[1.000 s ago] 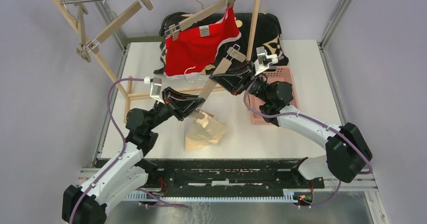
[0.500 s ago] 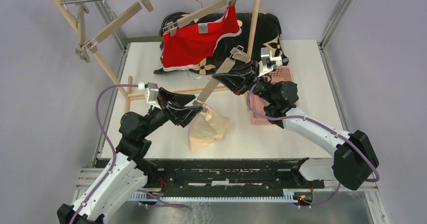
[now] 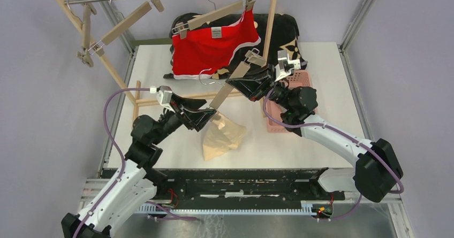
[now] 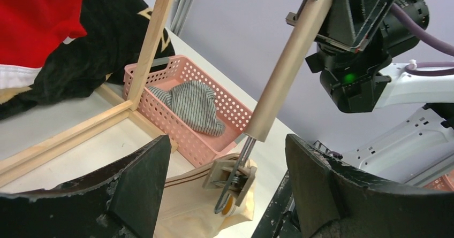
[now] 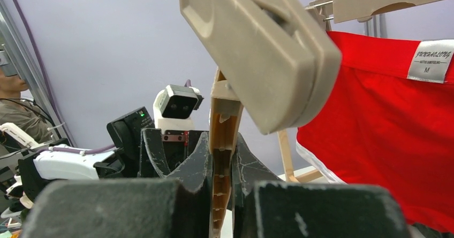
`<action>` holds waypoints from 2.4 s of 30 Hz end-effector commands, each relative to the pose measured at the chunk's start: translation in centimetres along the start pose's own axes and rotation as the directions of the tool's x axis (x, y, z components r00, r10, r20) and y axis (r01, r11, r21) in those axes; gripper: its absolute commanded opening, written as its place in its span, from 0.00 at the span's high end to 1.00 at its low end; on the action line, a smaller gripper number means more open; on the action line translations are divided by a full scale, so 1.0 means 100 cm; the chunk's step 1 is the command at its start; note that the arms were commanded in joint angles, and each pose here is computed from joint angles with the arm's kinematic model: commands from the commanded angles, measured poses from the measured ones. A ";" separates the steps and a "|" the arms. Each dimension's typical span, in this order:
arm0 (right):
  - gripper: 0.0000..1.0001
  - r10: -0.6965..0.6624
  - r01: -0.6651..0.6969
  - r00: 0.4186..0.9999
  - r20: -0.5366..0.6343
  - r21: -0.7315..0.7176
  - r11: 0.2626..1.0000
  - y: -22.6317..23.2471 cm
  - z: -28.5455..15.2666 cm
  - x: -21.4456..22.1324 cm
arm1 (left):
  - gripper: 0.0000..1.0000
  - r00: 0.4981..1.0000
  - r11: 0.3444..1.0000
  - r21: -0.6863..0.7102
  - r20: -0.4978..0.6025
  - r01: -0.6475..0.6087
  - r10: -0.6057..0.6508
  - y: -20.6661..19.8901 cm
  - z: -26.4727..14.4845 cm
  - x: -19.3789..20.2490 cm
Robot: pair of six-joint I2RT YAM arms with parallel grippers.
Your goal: Remove the underwear clipped to the hanger
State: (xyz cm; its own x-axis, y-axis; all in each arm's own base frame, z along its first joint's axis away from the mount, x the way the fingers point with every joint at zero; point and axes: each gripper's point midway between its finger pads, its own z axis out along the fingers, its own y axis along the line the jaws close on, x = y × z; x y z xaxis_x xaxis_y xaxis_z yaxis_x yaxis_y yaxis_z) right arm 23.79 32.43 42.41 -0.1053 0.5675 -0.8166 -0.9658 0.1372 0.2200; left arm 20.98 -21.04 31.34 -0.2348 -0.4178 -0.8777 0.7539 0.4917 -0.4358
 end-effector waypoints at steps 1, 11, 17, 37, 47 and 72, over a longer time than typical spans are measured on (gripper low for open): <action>0.99 -0.052 0.059 0.993 0.109 -0.064 0.996 0.026 0.003 -0.040 | 0.16 0.999 0.999 0.032 0.028 -0.037 0.036 -0.004 0.004 -0.006; 0.99 -0.064 0.070 0.989 0.130 -0.041 0.997 0.021 0.005 -0.046 | 0.17 1.000 0.990 0.143 0.025 -0.005 0.002 -0.020 0.001 0.005; 0.99 -0.055 0.059 0.991 0.123 -0.033 0.998 0.017 0.007 -0.042 | 0.91 0.997 0.974 0.218 0.065 -0.056 0.043 -0.031 -0.002 0.000; 0.99 -0.017 0.023 0.996 0.093 -0.068 0.997 0.025 0.004 -0.036 | 0.41 0.986 0.981 0.149 0.136 -0.120 0.100 -0.033 0.009 -0.040; 0.99 -0.017 0.023 0.997 0.081 -0.074 0.997 0.026 0.004 -0.036 | 0.61 0.998 0.969 0.238 0.018 -0.060 0.057 -0.039 0.025 -0.022; 0.99 0.029 -0.029 1.000 0.004 -0.049 0.998 0.016 0.003 -0.013 | 0.97 0.986 0.928 0.334 0.101 -0.163 0.136 -0.077 -0.008 -0.043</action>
State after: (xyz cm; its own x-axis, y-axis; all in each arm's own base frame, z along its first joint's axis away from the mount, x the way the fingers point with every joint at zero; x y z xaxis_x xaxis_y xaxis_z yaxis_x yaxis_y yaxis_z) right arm 21.94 32.67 42.83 -0.1975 0.5601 -0.8046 -0.9629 0.0432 0.2664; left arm 17.17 -23.79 34.32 -0.1998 -0.3410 -0.9186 0.9234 0.2481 -0.2930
